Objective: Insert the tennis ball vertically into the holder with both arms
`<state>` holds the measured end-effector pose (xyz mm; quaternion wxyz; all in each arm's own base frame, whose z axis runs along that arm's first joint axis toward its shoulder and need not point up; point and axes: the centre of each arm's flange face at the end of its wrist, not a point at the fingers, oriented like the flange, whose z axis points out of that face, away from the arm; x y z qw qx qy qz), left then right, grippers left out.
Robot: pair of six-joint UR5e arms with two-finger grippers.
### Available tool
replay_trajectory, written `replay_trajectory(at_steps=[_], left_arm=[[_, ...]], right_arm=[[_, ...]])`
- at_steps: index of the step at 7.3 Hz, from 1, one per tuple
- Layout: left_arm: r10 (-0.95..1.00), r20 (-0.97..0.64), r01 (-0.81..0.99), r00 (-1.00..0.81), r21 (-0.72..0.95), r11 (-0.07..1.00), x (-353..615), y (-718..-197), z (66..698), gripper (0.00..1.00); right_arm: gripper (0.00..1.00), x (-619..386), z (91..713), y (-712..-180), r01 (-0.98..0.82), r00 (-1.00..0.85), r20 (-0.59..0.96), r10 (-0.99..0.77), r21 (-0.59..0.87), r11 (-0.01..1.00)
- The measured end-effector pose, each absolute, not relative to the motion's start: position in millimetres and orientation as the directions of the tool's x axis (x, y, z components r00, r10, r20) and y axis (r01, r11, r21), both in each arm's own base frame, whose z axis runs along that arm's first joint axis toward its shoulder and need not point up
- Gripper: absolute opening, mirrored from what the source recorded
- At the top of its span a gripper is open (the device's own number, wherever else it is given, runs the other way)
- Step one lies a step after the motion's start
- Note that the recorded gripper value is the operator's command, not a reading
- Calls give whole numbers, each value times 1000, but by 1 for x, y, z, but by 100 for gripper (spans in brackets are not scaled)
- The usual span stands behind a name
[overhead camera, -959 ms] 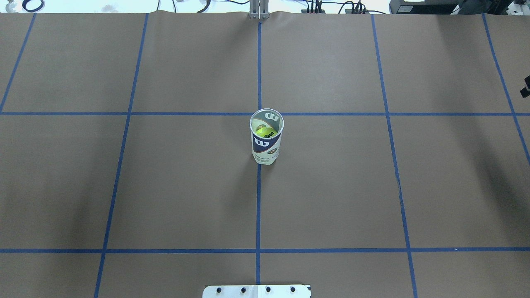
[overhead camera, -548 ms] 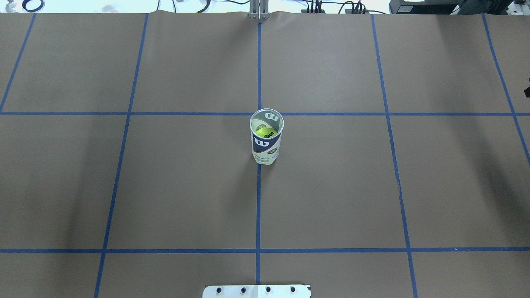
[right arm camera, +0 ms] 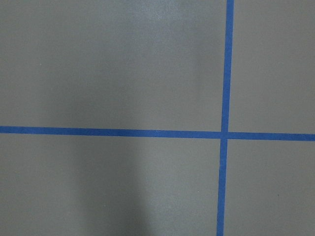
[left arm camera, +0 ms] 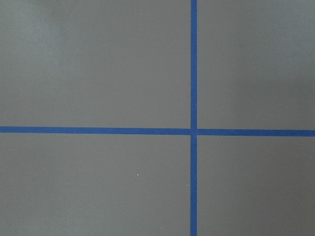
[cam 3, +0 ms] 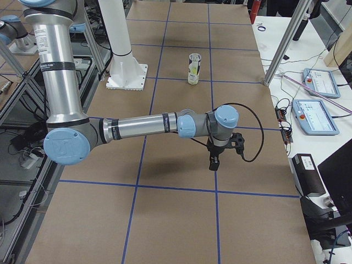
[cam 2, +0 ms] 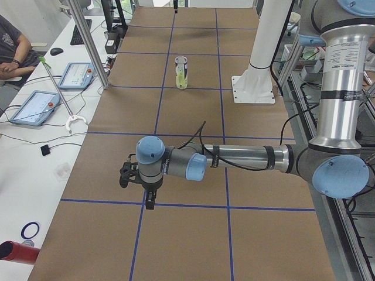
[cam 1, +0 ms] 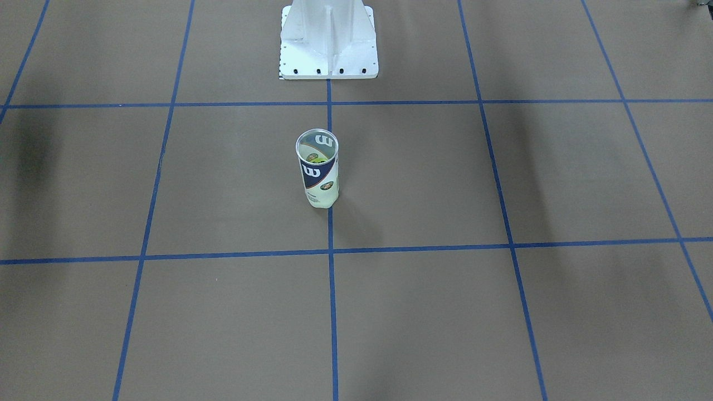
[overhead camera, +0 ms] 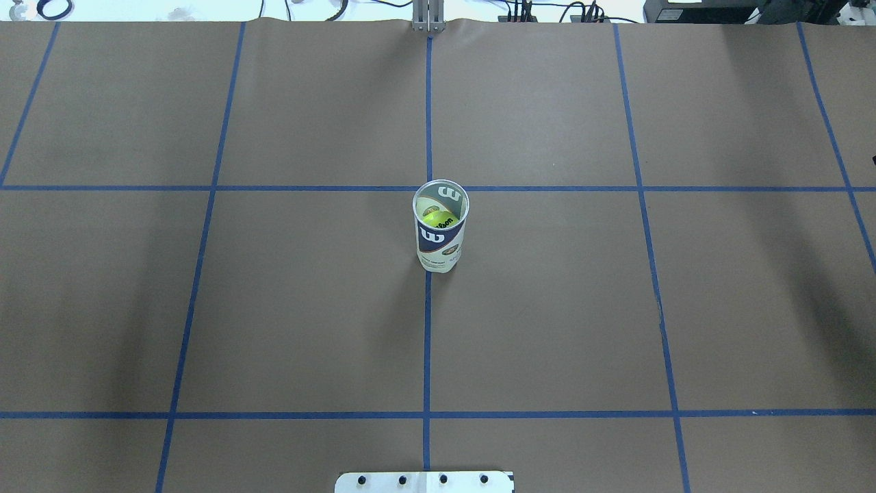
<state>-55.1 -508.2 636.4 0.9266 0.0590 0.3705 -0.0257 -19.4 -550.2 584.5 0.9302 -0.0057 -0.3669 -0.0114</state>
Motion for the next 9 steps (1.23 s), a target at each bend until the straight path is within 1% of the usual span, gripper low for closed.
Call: replay_trajectory(at_steps=[9], left_arm=[[5, -690, 88, 724, 100, 991, -54, -506, 634, 99]], right_arm=[[99, -20, 584, -549, 27, 730, 683, -17, -4, 1000]])
